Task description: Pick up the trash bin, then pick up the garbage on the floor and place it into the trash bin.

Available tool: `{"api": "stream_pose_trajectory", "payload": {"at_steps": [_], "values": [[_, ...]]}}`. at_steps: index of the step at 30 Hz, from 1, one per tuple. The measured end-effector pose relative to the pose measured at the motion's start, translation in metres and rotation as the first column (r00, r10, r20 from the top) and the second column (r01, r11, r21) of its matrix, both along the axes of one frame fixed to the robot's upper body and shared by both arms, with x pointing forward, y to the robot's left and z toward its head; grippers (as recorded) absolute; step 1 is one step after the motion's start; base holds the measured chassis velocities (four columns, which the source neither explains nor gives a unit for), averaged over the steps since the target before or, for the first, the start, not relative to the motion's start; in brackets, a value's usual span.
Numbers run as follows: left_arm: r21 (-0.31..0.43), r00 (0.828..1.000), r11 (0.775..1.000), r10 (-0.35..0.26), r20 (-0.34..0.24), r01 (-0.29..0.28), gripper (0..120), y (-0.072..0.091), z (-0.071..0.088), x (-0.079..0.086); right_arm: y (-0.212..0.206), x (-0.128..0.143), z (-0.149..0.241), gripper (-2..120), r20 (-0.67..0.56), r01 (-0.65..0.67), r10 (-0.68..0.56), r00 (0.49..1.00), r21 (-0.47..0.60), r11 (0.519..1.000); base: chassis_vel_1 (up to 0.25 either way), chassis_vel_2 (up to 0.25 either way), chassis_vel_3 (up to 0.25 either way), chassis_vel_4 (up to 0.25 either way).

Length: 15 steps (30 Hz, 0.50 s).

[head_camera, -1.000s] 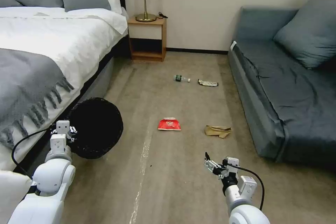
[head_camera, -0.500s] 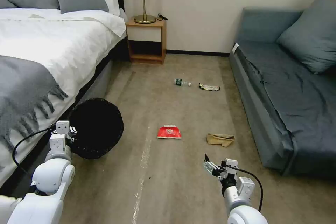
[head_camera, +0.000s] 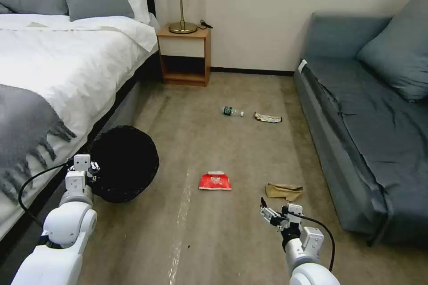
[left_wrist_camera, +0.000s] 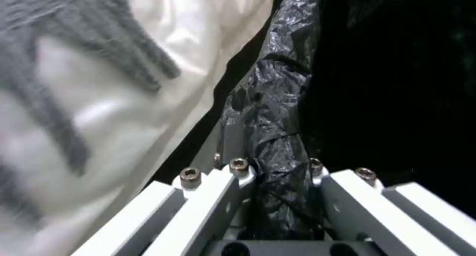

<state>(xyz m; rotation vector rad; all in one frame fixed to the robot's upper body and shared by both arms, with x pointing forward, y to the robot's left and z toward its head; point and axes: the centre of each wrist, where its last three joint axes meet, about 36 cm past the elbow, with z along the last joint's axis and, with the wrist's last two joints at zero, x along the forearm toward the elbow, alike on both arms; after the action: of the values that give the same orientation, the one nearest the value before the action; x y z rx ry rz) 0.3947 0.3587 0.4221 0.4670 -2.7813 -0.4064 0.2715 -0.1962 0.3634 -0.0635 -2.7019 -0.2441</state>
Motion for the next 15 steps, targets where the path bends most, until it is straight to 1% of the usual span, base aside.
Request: {"api": "stream_pose_trajectory", "payload": {"at_steps": [9,15], "values": [[0.002,1.000,1.000,-0.007,-0.011,0.007,3,-0.0032,-0.0070,-0.0029,0.0002,0.0005,-0.0050,100,0.003,-0.001,0.001,1.000,-0.006,1.000,-0.145,0.138,0.141,-0.129],[0.002,1.000,1.000,-0.010,-0.010,0.010,3,-0.0044,-0.0069,-0.0023,-0.0010,-0.0008,-0.0076,100,0.002,0.002,-0.002,1.000,-0.007,1.000,-0.153,0.156,0.153,-0.153]]}}
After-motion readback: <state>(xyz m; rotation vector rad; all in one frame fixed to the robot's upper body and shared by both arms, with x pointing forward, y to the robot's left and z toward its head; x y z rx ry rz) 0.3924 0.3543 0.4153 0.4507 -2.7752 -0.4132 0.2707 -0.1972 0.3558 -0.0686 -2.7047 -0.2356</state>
